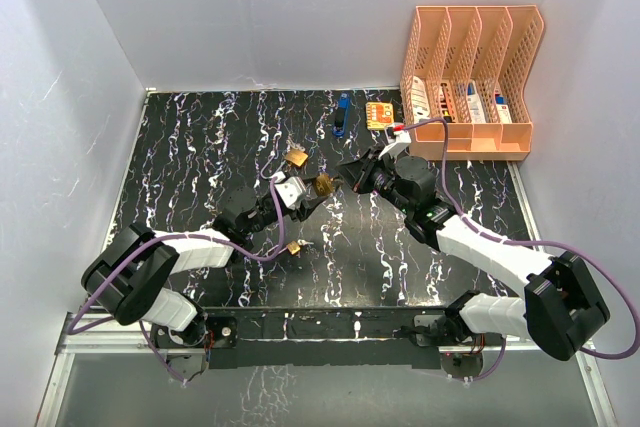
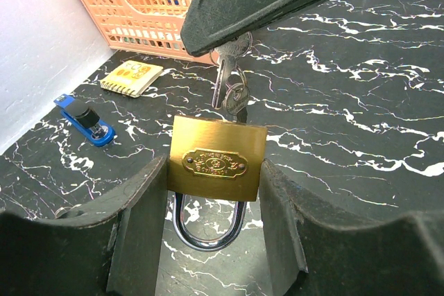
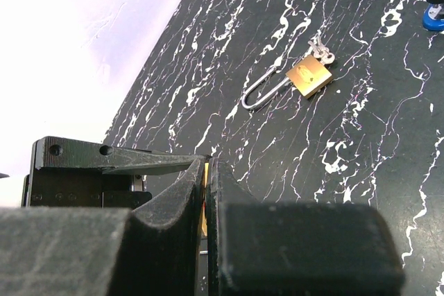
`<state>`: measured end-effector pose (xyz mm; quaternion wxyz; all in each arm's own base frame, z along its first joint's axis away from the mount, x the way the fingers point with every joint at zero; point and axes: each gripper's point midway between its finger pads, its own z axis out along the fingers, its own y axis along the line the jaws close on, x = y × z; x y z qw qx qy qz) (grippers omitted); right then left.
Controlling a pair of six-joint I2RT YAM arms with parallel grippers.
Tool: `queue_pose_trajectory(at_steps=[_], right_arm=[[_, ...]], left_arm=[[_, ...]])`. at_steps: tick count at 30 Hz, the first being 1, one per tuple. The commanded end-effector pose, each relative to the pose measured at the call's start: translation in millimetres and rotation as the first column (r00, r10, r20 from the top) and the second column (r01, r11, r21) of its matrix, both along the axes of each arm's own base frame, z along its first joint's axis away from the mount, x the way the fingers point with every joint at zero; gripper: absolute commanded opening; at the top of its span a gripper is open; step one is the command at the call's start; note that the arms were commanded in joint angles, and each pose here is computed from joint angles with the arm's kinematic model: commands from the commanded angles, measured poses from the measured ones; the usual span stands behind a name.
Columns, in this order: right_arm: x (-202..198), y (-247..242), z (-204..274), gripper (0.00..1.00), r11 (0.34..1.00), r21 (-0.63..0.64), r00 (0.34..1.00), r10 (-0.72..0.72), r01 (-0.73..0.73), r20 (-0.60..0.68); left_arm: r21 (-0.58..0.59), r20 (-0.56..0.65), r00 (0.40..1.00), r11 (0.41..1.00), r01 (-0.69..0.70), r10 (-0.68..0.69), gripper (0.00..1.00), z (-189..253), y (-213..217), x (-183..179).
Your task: Unlock with the key
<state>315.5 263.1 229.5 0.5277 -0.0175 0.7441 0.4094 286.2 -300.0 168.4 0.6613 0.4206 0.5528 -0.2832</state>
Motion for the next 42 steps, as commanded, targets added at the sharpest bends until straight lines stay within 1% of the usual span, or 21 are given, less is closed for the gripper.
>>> queue_pose_trajectory(at_steps=[1, 42], right_arm=[[2, 6, 46, 0.00, 0.997, 0.069, 0.995, 0.011, -0.018, 0.104], [-5, 11, 31, 0.00, 0.998, 0.049, 0.995, 0.041, -0.046, 0.086]], left_arm=[[-0.082, 0.132, 0.991, 0.996, 0.041, -0.030, 0.00, 46, -5, -6], [-0.108, 0.174, 0.984, 0.992, 0.058, -0.039, 0.00, 66, -7, -9]])
